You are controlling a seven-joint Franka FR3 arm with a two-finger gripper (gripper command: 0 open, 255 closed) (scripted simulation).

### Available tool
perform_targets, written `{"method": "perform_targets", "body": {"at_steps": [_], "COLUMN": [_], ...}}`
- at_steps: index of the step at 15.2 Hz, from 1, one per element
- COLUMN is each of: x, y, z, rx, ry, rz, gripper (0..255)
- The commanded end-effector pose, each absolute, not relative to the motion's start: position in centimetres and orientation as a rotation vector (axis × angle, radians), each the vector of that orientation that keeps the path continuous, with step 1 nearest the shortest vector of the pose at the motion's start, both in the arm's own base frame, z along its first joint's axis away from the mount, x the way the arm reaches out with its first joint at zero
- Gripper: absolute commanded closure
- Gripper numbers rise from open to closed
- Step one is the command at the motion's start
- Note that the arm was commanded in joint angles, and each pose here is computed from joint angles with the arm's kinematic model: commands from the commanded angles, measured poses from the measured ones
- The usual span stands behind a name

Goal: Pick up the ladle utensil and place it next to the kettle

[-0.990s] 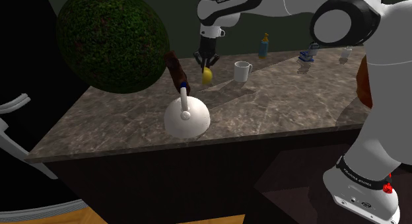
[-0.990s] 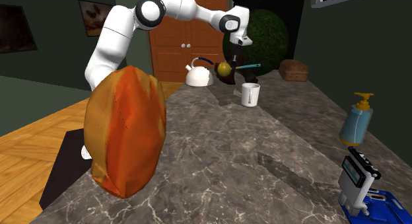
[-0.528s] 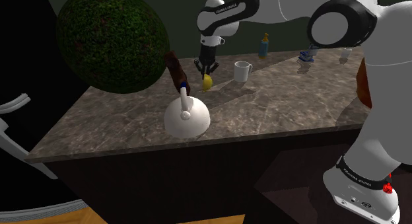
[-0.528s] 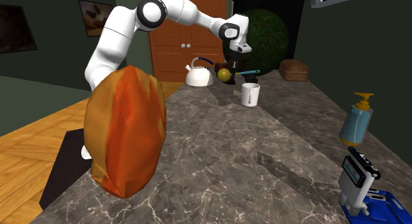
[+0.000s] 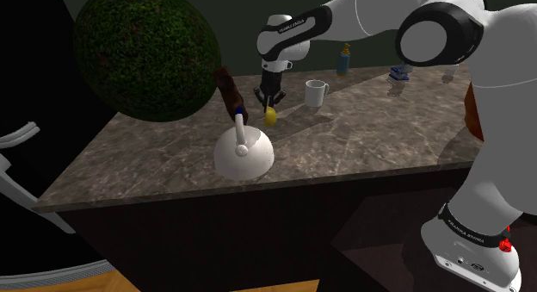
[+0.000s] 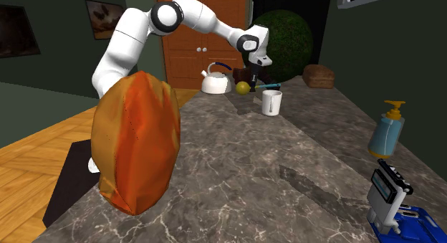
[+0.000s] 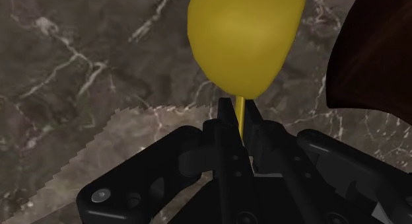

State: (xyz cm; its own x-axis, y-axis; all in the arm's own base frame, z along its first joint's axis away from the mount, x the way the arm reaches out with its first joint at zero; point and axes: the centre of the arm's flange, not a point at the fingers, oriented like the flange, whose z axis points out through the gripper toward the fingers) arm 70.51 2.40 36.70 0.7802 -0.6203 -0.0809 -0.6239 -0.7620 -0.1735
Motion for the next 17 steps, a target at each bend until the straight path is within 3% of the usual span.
{"method": "perform_targets", "body": {"at_steps": [1,11,12,17], "x": [70.5,70.5,70.5,70.5], "y": [2.4,2.4,2.3,2.4], "z": [35.6,34.3,34.3,34.3], "rx": [-2.781,-2.781,-2.781,-2.781], "ry": [0.982,0.982,0.982,0.982], "rz": [0.027,0.027,0.027,0.027], "gripper": [255,255,0,0]}}
